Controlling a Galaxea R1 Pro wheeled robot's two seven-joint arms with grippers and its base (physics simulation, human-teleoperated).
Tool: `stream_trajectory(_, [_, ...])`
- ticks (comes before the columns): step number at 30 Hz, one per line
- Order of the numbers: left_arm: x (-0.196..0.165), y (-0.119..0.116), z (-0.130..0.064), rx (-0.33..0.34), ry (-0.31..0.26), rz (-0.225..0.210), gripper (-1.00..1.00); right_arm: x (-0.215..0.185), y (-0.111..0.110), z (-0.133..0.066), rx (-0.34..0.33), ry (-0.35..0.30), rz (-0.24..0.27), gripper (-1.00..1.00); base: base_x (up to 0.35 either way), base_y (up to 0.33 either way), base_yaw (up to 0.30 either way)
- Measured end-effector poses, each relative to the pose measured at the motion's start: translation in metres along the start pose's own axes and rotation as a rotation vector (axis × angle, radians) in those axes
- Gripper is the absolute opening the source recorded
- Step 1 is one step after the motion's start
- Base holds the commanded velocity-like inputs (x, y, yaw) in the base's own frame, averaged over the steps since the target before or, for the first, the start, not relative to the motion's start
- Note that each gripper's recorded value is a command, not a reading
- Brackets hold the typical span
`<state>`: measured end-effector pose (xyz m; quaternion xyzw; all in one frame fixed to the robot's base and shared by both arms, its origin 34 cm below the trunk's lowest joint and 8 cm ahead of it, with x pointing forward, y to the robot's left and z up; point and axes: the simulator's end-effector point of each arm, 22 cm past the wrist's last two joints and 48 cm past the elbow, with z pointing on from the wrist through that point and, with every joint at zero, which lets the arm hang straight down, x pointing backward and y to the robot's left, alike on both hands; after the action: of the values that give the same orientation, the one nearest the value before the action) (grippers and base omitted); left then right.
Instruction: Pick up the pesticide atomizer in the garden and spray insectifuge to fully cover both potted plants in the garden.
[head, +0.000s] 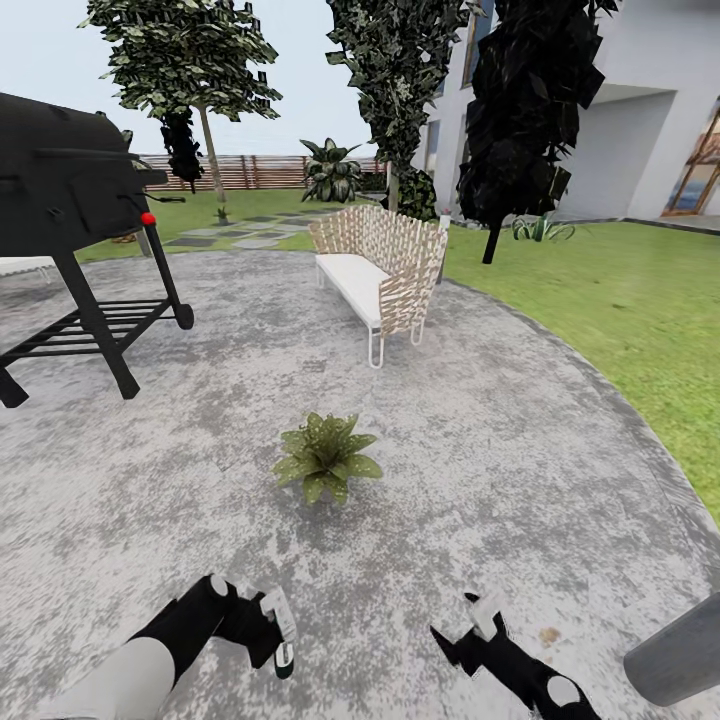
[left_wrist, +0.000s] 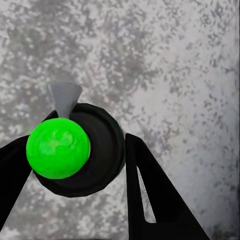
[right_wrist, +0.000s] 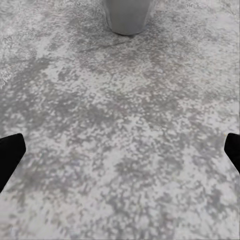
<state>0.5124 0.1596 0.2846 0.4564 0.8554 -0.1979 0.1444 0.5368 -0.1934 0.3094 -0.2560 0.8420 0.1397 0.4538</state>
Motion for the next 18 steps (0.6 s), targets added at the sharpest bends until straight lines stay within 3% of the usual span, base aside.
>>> stream_trajectory(3, [-0.001,-0.009,0.002,0.030,0.014,0.024,-1.00,-0.013,0.026,0.009,-0.075,-0.018,-0.028,1.00,0.000,0.000,0.000])
stream_trajectory(5, [-0.005,-0.014,0.005,0.041,0.013,0.032,-1.00,-0.019,0.051,0.017,-0.145,-0.009,-0.073,1.00,0.000,0.000,0.000])
stream_trajectory(10, [-0.008,-0.023,0.009,0.061,0.028,0.065,-1.00,-0.045,0.055,0.033,-0.162,0.020,-0.086,1.00,0.000,0.000,0.000])
stream_trajectory(11, [-0.008,-0.024,0.009,0.064,0.032,0.072,-1.00,-0.047,0.055,0.034,-0.161,0.020,-0.086,-1.00,0.000,0.000,0.000])
stream_trajectory(13, [-0.008,-0.027,0.011,0.069,0.042,0.090,-1.00,-0.049,0.062,0.033,-0.190,0.021,-0.089,-1.00,0.000,0.000,0.000])
stream_trajectory(15, [-0.007,-0.028,0.011,0.072,0.048,0.097,-1.00,-0.050,0.081,0.033,-0.264,0.025,-0.116,-1.00,0.000,0.000,0.000])
stream_trajectory(18, [-0.009,-0.030,0.012,0.075,0.046,0.100,-1.00,-0.063,0.102,0.036,-0.323,0.009,-0.164,-1.00,0.000,0.000,0.000])
